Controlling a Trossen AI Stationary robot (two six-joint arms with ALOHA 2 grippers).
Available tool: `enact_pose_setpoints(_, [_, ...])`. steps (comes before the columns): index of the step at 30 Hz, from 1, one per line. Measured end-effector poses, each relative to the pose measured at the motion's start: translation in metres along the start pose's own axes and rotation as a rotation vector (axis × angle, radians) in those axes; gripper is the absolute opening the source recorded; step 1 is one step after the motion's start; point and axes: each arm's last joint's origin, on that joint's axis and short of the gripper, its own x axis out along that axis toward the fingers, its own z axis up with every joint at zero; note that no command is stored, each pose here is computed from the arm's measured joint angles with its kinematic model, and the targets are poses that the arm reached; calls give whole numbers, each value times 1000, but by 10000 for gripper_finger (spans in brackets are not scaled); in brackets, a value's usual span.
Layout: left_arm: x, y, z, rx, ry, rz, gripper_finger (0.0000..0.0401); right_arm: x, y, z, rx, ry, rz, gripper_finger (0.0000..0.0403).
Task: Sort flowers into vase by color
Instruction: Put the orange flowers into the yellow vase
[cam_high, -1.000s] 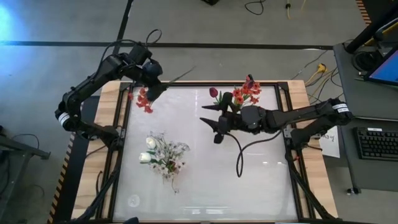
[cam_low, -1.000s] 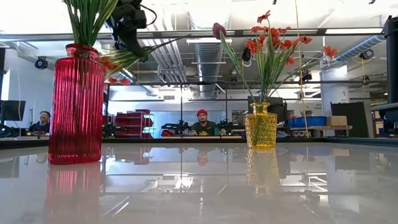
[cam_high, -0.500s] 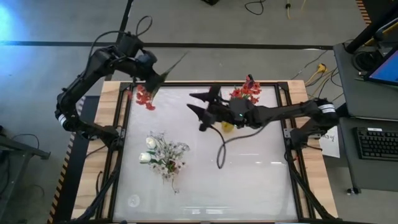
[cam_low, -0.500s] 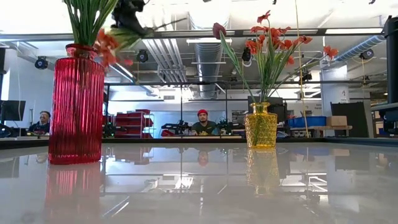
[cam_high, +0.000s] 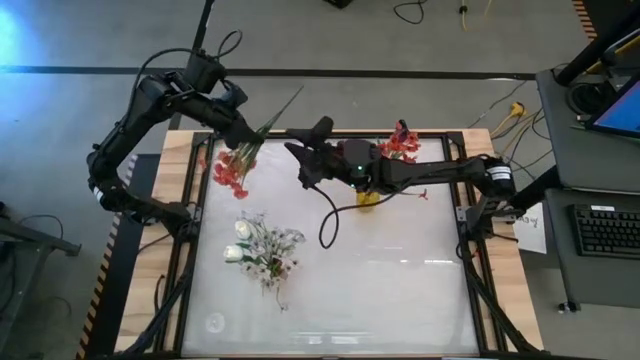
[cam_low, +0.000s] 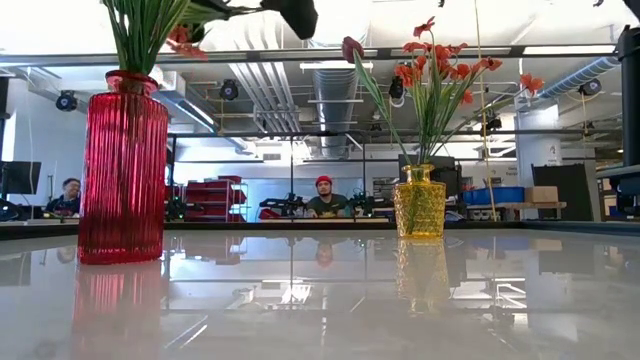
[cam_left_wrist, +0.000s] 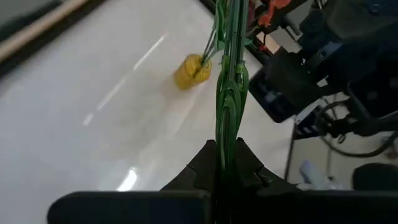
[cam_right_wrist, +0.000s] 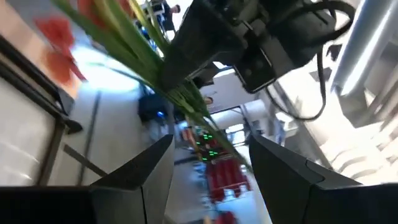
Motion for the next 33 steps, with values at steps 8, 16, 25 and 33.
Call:
enact_pose_setpoints(8, [7,-5,-3,-129,47,-97,0,6,-3,-5,-168,2,-23,201])
enact_pose_setpoints(16, [13,-16,1,-102,24,-140,0,14,-10,-21,-166,-71,-43,201])
enact_pose_setpoints(25, [19,-28,5,-80,-6,-179,0,17,-9,-27,-198,-67,-42,189])
enact_pose_setpoints(33, [19,-30,10,-88,-45,-194,1,18,-9,-28,-310,-53,-44,59])
